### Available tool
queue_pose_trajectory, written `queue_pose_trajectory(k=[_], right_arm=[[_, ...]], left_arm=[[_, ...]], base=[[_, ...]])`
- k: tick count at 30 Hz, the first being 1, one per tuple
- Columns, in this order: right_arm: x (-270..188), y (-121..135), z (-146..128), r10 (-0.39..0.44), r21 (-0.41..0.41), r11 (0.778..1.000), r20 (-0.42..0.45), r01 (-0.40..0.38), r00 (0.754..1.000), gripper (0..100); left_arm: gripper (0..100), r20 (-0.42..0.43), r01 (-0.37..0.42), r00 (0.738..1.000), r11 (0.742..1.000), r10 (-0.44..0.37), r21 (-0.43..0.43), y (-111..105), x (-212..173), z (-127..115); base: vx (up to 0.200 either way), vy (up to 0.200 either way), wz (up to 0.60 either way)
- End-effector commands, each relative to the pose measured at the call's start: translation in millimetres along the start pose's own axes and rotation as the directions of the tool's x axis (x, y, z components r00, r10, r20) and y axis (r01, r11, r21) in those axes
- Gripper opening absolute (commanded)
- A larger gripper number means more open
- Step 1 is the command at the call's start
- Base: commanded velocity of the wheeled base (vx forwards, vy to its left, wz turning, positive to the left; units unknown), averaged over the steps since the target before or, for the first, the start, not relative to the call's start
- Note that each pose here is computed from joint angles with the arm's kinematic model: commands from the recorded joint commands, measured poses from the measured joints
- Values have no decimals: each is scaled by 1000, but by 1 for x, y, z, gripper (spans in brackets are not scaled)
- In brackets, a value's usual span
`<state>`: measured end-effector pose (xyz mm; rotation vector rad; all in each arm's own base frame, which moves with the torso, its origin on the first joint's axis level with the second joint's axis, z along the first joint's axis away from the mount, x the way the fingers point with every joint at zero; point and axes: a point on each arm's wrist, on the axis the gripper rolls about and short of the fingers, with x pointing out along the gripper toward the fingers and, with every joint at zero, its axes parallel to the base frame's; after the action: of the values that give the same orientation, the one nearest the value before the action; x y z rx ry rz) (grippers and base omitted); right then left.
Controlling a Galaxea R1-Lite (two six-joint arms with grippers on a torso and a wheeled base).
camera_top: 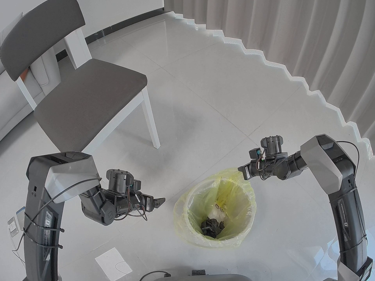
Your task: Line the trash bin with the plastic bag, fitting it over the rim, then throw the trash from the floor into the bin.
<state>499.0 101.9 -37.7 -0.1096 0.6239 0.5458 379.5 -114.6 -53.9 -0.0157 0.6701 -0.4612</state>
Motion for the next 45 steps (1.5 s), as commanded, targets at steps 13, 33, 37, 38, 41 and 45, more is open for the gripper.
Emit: queue_pose_trajectory(k=[13,33,37,38,41,45], right_arm=[[-17,-20,8,-40,19,999,23,40,999,100],[-267,1,40,-264,86,964,414,252,871,100],[-314,19,21,-294,90,953,503,289,813,100],[-323,25,18,-296,95,952,518,291,802,100],[-359,52,7,-290,110,954,580,280,761,100],[-401,83,1,-270,84,953,665,290,696,100]], left_arm=[[100,111,-5,994,1000,3,10,0,-19,27],[100,498,-94,864,995,72,18,-8,-199,59],[100,578,-105,813,994,64,38,-23,-251,47],[100,595,-110,801,993,67,37,-26,-263,44],[100,636,-140,766,990,93,23,-29,-296,33],[100,698,-171,707,985,115,12,-39,-335,18]], base=[[0,0,0],[0,0,0],[0,0,0],[0,0,0],[0,0,0],[0,0,0]])
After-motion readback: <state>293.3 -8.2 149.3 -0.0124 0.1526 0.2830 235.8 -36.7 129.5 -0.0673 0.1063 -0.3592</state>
